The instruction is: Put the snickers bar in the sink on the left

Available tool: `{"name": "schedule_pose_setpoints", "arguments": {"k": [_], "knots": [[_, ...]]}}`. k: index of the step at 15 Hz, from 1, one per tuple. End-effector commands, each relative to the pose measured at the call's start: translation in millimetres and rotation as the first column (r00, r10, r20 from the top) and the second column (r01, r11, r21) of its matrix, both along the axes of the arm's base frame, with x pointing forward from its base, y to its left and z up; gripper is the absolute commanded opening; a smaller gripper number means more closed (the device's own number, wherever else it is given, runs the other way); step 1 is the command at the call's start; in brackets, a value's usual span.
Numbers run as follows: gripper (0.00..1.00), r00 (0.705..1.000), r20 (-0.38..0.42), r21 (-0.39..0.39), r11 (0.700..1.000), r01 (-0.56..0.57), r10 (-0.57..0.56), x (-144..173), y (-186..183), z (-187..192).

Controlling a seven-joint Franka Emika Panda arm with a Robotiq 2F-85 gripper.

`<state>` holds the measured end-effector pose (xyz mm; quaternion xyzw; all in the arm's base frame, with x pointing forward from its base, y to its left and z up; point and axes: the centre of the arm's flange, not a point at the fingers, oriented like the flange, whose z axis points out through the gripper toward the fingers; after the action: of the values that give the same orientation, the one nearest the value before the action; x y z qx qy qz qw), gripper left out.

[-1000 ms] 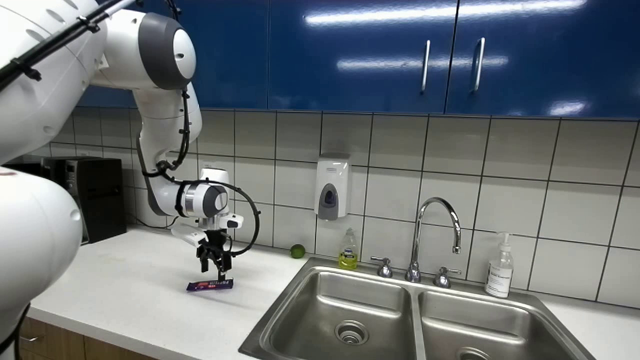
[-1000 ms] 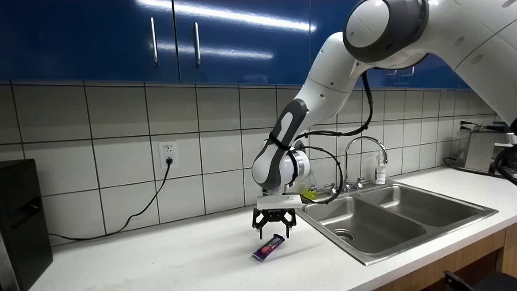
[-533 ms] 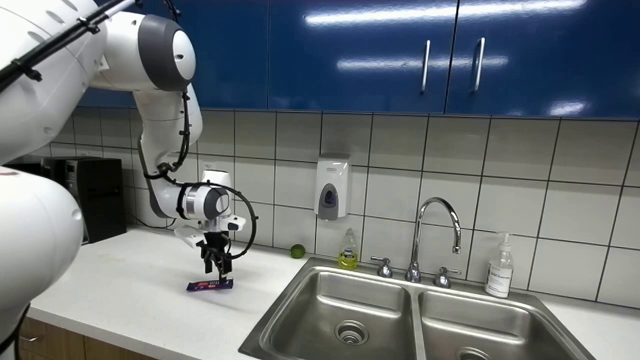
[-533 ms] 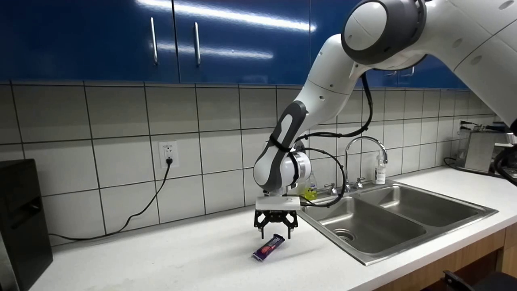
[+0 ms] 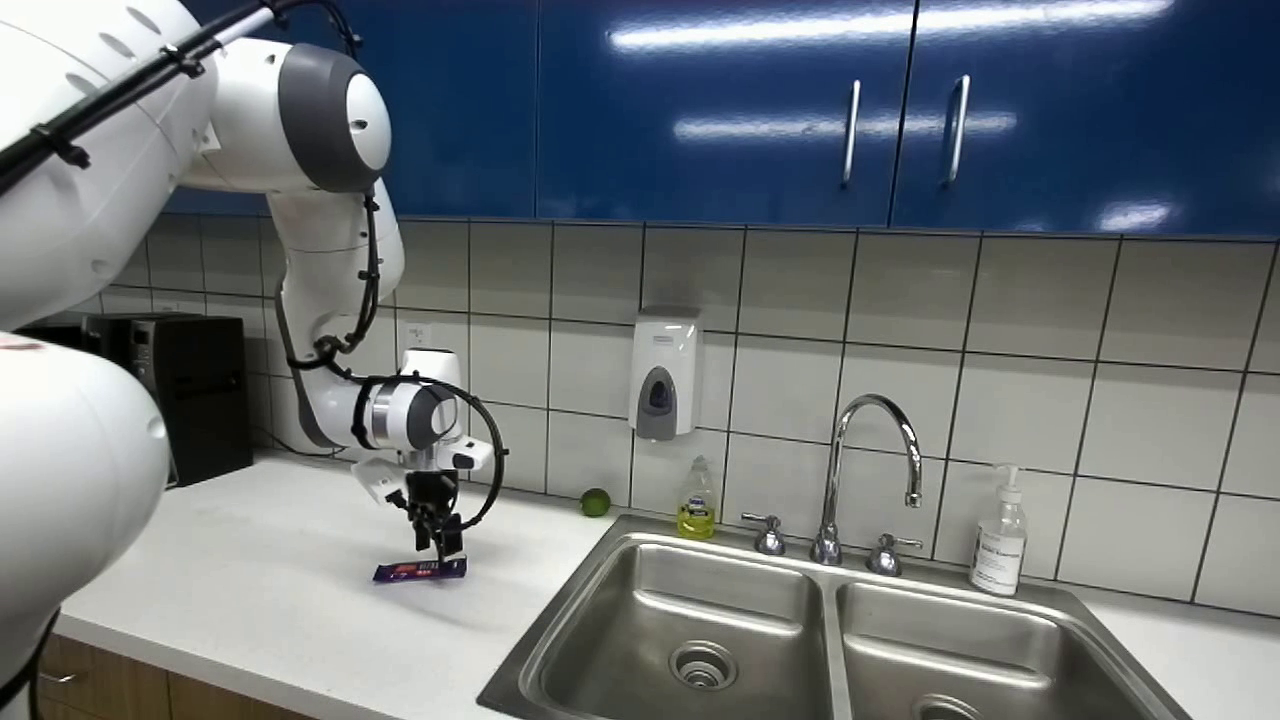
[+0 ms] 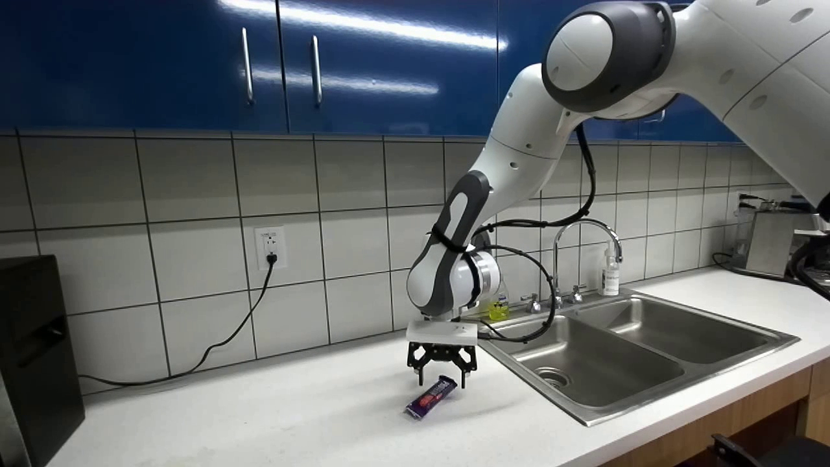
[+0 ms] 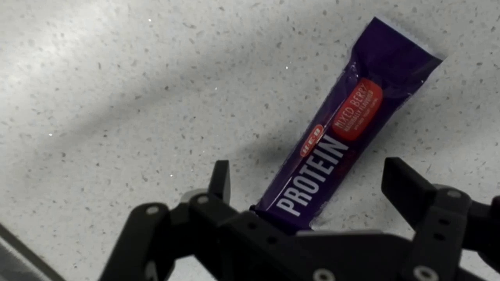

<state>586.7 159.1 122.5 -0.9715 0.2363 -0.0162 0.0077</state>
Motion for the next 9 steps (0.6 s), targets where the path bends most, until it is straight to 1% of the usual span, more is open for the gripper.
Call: {"name": "schedule_pose_setpoints", "arguments": {"k": [1,9], "knots": [[1.00,0.998,0.023,-0.001,0.998,0.062,-0.062,7.7,3.0,-4.8],[1.00,0.995,0.023,0.003,0.995,0.099,-0.099,18.5,12.8,-12.6]]}}
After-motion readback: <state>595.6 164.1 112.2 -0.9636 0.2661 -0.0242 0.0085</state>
